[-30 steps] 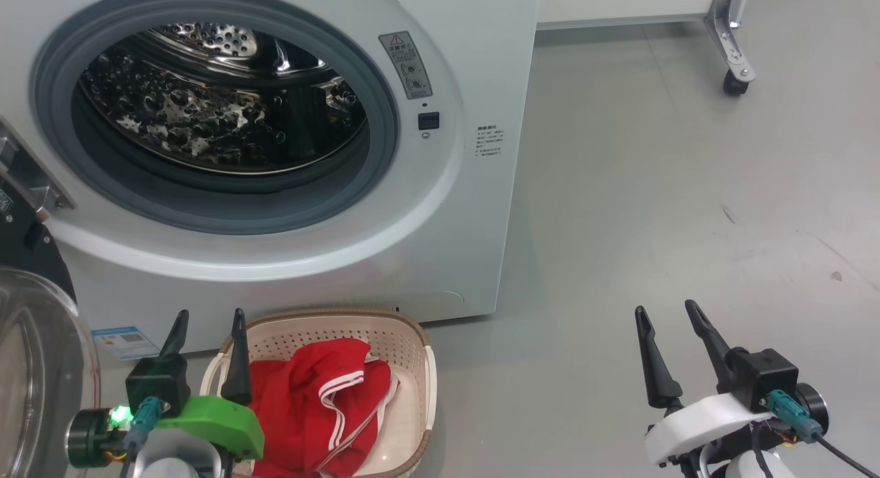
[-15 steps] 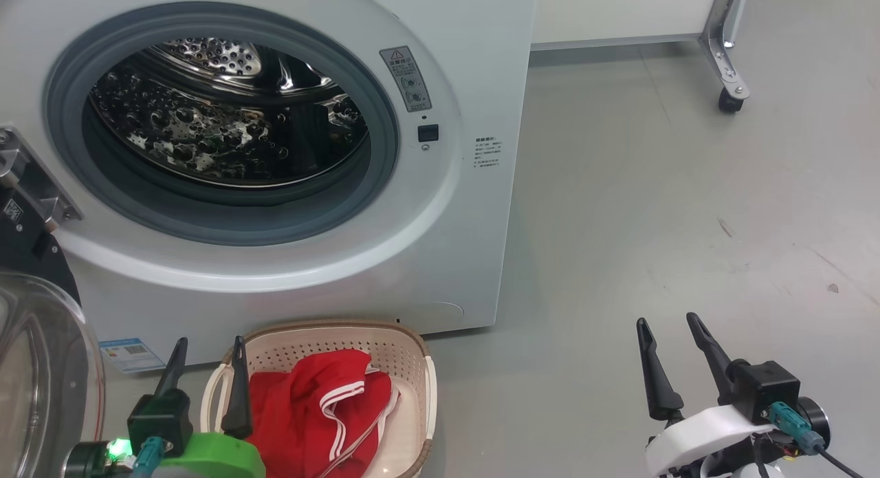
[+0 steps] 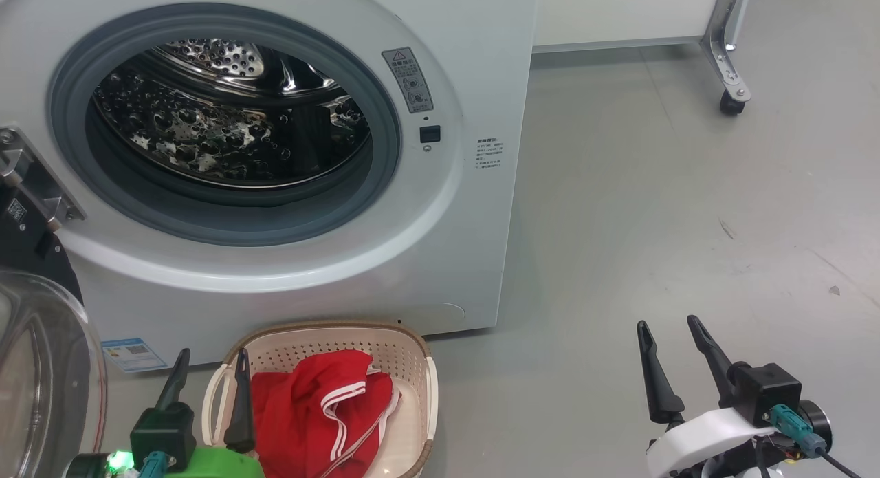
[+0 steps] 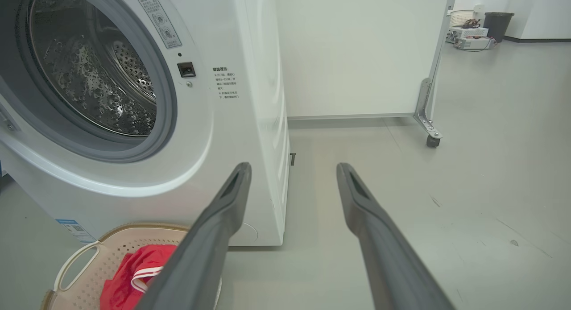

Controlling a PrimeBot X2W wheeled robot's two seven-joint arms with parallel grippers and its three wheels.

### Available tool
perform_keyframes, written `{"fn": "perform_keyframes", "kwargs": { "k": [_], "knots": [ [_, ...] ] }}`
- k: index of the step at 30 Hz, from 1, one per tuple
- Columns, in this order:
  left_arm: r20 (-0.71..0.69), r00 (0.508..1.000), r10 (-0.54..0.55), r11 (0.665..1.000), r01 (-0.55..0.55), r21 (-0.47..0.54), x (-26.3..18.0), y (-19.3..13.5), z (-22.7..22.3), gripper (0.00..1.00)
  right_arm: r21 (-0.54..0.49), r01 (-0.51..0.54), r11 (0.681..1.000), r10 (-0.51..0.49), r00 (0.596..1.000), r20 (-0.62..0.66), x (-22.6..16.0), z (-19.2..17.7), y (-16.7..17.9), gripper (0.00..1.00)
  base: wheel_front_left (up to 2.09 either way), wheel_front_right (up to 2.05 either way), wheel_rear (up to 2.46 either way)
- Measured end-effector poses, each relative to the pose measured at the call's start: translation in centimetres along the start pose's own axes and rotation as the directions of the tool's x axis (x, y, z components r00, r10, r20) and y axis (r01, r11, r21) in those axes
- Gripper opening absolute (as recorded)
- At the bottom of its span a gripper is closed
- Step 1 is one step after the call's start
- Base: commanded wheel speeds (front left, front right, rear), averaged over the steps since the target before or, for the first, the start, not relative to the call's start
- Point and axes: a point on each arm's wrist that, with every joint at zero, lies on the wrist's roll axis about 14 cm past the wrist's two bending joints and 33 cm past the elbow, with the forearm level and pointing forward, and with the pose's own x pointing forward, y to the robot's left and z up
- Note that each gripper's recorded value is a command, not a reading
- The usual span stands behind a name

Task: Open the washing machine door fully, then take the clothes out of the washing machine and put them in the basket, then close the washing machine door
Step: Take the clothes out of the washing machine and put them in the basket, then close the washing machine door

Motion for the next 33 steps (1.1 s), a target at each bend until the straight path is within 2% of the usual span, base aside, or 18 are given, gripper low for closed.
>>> {"fn": "perform_keyframes", "kwargs": {
  "k": [21,33],
  "knots": [
    [-0.011,1.000,-0.007,1.000,0.007,0.015,-0.70,-0.26,0.61,1.00,-0.001,-0.001,1.000,0.001,1.000,-0.001,-0.22,0.20,0.04,1.00,-0.02,0.02,0.00],
    [-0.022,1.000,0.002,1.000,-0.002,0.022,-1.03,-0.10,0.78,1.00,-0.003,-0.005,1.000,0.005,1.000,0.007,-0.19,0.46,0.12,1.00,-0.44,0.44,0.00]
  ]
}}
